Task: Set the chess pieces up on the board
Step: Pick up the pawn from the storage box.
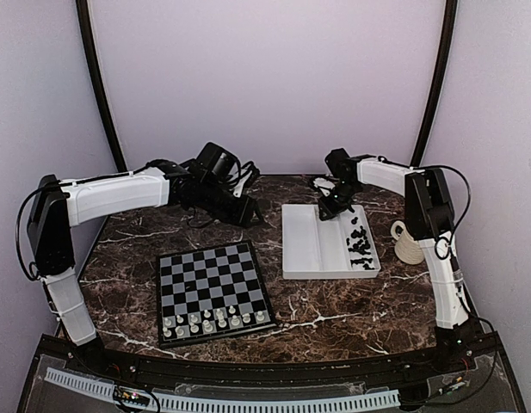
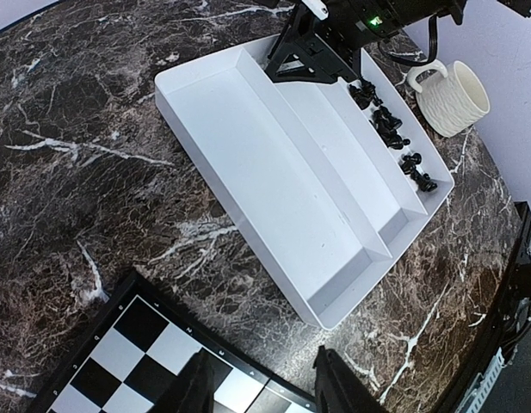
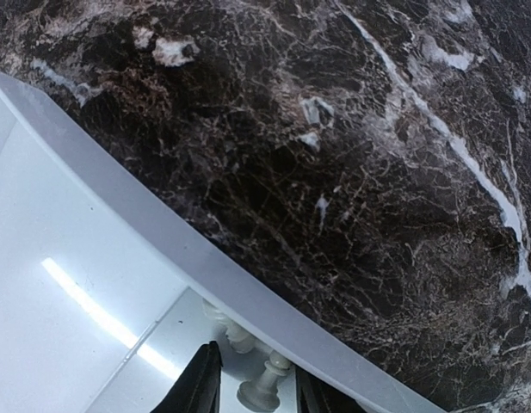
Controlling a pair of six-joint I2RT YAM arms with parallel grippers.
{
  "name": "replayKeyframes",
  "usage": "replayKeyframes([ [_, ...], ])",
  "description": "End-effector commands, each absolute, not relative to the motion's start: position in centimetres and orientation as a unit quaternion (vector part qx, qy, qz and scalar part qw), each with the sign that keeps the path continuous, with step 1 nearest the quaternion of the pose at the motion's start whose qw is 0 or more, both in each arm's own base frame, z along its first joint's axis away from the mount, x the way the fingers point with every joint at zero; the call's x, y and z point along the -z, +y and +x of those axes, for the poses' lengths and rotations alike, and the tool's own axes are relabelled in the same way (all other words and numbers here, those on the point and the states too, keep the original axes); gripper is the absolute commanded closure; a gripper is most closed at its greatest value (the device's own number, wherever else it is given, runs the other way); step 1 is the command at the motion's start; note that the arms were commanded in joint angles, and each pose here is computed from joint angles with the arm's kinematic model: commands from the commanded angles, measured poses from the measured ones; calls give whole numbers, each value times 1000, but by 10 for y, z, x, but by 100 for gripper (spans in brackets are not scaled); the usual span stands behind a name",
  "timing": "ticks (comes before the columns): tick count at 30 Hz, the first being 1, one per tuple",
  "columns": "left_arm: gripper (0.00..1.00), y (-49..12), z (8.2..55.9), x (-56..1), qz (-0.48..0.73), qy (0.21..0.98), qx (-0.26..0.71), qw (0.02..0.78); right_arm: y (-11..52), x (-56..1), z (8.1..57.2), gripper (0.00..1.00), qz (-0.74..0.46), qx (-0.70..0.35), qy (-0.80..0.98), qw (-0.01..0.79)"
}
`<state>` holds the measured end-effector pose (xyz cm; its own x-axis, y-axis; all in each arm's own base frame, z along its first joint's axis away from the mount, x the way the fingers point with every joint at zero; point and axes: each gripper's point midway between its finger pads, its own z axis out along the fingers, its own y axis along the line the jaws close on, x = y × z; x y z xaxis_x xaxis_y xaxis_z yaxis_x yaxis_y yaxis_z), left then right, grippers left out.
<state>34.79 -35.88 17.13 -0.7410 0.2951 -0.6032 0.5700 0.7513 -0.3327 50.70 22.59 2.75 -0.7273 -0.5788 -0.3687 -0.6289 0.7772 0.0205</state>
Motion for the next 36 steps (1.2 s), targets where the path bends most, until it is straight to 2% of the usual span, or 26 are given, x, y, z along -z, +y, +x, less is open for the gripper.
replayKeyframes([
  [1, 58, -357, 345, -167, 237, 899, 262, 257, 217, -20, 497, 68, -312, -55, 935, 156],
  [17, 57, -357, 342, -160, 238, 901, 265, 248, 206, -26, 492, 71, -304, -30, 939, 160],
  [24, 57, -358, 341, -159, 237, 902, 268, 244, 207, -33, 488, 80, -304, -34, 938, 163],
  [31, 58, -362, 346, -163, 237, 898, 274, 249, 206, -56, 488, 85, -310, -38, 930, 192],
  [36, 58, -369, 348, -165, 241, 894, 287, 247, 205, -53, 496, 90, -311, -44, 930, 192],
])
